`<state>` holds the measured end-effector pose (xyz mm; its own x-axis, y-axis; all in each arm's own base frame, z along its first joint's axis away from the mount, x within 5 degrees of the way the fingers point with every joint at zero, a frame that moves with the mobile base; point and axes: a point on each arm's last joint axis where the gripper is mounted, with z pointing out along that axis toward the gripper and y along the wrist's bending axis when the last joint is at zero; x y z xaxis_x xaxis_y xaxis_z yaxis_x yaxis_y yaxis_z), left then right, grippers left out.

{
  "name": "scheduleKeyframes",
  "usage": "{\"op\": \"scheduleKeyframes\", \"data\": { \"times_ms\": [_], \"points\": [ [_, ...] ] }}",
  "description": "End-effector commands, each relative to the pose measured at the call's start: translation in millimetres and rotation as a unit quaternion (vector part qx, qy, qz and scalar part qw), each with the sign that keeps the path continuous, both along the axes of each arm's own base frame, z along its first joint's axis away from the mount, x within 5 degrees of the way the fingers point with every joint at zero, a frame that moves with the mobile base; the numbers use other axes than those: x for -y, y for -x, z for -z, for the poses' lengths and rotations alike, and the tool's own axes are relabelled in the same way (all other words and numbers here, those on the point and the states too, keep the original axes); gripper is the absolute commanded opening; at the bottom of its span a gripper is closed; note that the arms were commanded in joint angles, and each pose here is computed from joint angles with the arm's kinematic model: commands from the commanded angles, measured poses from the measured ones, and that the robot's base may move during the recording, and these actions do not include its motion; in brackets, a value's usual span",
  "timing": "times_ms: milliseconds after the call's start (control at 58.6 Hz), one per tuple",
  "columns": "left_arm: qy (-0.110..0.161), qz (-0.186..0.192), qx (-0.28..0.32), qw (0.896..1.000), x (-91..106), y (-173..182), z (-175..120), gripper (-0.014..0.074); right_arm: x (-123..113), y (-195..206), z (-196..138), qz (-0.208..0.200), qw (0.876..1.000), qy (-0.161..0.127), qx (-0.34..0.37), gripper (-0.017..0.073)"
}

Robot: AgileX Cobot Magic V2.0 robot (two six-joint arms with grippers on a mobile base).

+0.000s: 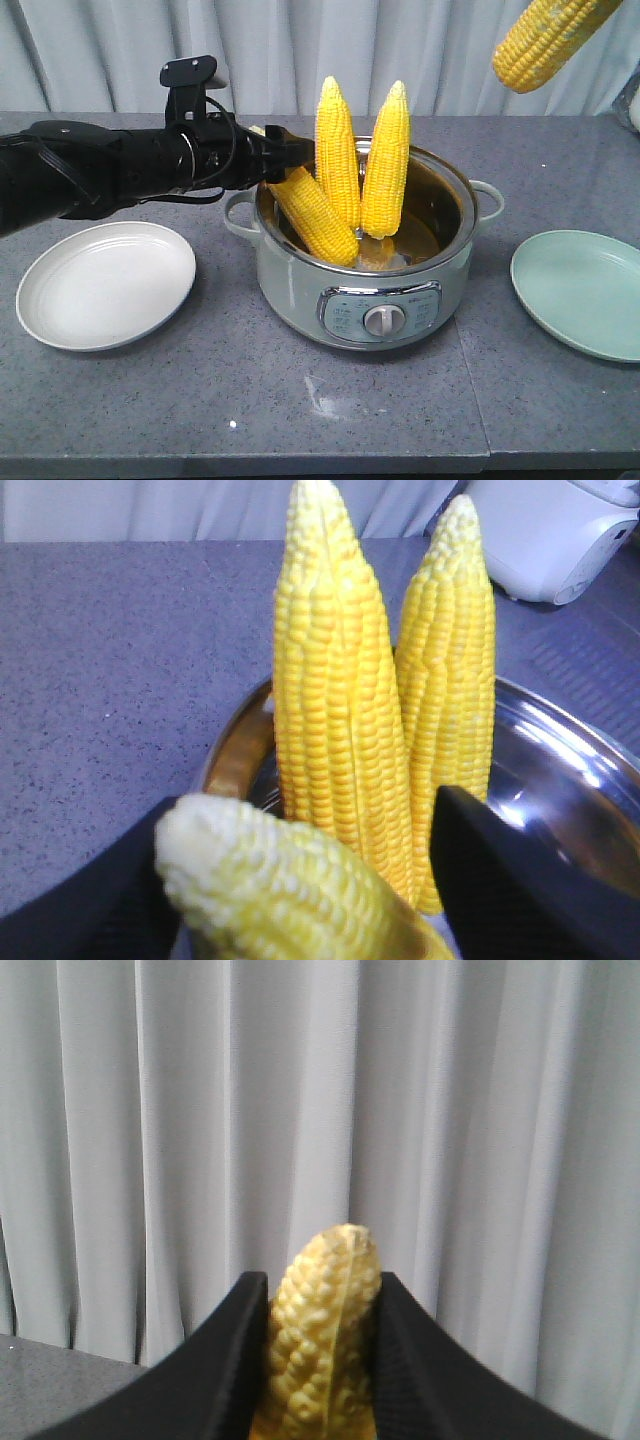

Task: Distribute corn equally
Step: 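Grasp one corn cob with each gripper and lift out of pot, then lower left cob onto white plate, right cob onto green plate, release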

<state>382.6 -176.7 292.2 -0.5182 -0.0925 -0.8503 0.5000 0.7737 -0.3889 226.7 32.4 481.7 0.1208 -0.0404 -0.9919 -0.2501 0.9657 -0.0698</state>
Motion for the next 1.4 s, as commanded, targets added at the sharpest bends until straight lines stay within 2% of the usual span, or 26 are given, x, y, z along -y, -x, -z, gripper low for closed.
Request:
{"op": "scheduleKeyframes", "data": {
  "times_ms": [0, 136, 188, 358, 460, 546, 665, 733, 767, 802, 853, 921, 989, 1160, 1211, 1296, 1381],
  "points": [
    [0.037, -0.006, 0.032, 0.999, -0.5, 6, -34, 0.0291, 5, 7, -16, 0.022, 0.999, -0.006, 0.036, -0.0006],
    [0.042, -0.007, 0.038, 0.998, -1.7, 9, -41, 0.0053, 5, 7, -16, 0.022, 0.999, -0.006, 0.036, -0.0006],
    [0.044, -0.007, 0.044, 0.998, -2.6, 12, -46, -0.0009, 5, 7, -15, 0.022, 0.999, -0.006, 0.035, -0.0006],
    [0.057, -0.010, 0.080, 0.995, -9.7, 28, -77, -0.0008, 5, 7, -15, 0.020, 0.999, -0.006, 0.034, -0.0006],
    [0.069, -0.019, 0.121, 0.990, -19.1, 47, -109, -0.0008, 4, 7, -15, 0.017, 0.999, -0.003, 0.032, -0.0006],
    [0.071, -0.039, 0.167, 0.983, -31.1, 67, -138, -0.0008, 3, 8, -13, 0.008, 1.000, 0.002, 0.025, -0.0006],
    [0.051, -0.070, 0.244, 0.966, -54.7, 101, -178, -0.0008, 2, 9, -12, 0.004, 1.000, 0.001, 0.017, -0.0006],
    [0.062, -0.091, 0.269, 0.957, -73.2, 121, -198, -0.0008, 9, 11, -14, 0.020, 1.000, -0.008, 0.016, -0.0006],
    [0.080, -0.101, 0.270, 0.954, -81.9, 129, -205, -0.0008, 15, 12, -15, 0.034, 0.999, -0.015, 0.014, -0.0006],
    [0.093, -0.106, 0.268, 0.953, -89.2, 135, -210, -0.0008, 22, 11, -14, 0.052, 0.998, -0.017, 0.011, -0.0006],
    [0.100, -0.112, 0.271, 0.951, -98.8, 142, -214, -0.0008, 37, 10, -13, 0.085, 0.996, -0.020, 0.004, -0.0006],
    [0.099, -0.115, 0.264, 0.952, -106.5, 146, -211, -0.0008, 56, 8, -7, 0.112, 0.992, -0.048, -0.026, -0.0006],
    [0.090, -0.111, 0.248, 0.958, -110.0, 144, -200, -0.0008, 68, 7, 0, 0.125, 0.988, -0.072, -0.061, -0.0005],
    [0.061, -0.144, 0.167, 0.974, -128.2, 128, -143, -0.0008, 81, -12, 28, 0.135, 0.976, -0.067, -0.158, -0.0005],
    [0.052, -0.160, 0.138, 0.976, -136.8, 125, -123, -0.0008, 88, -17, 38, 0.145, 0.968, -0.067, -0.196, -0.0005],
    [0.043, -0.182, 0.098, 0.977, -149.1, 124, -95, -0.0008, 102, -27, 58, 0.164, 0.949, -0.089, -0.255, -0.0005],
    [0.040, -0.190, 0.072, 0.978, -157.2, 124, -79, -0.0008, 108, -38, 74, 0.157, 0.936, -0.092, -0.300, -0.0005]
  ]
}}
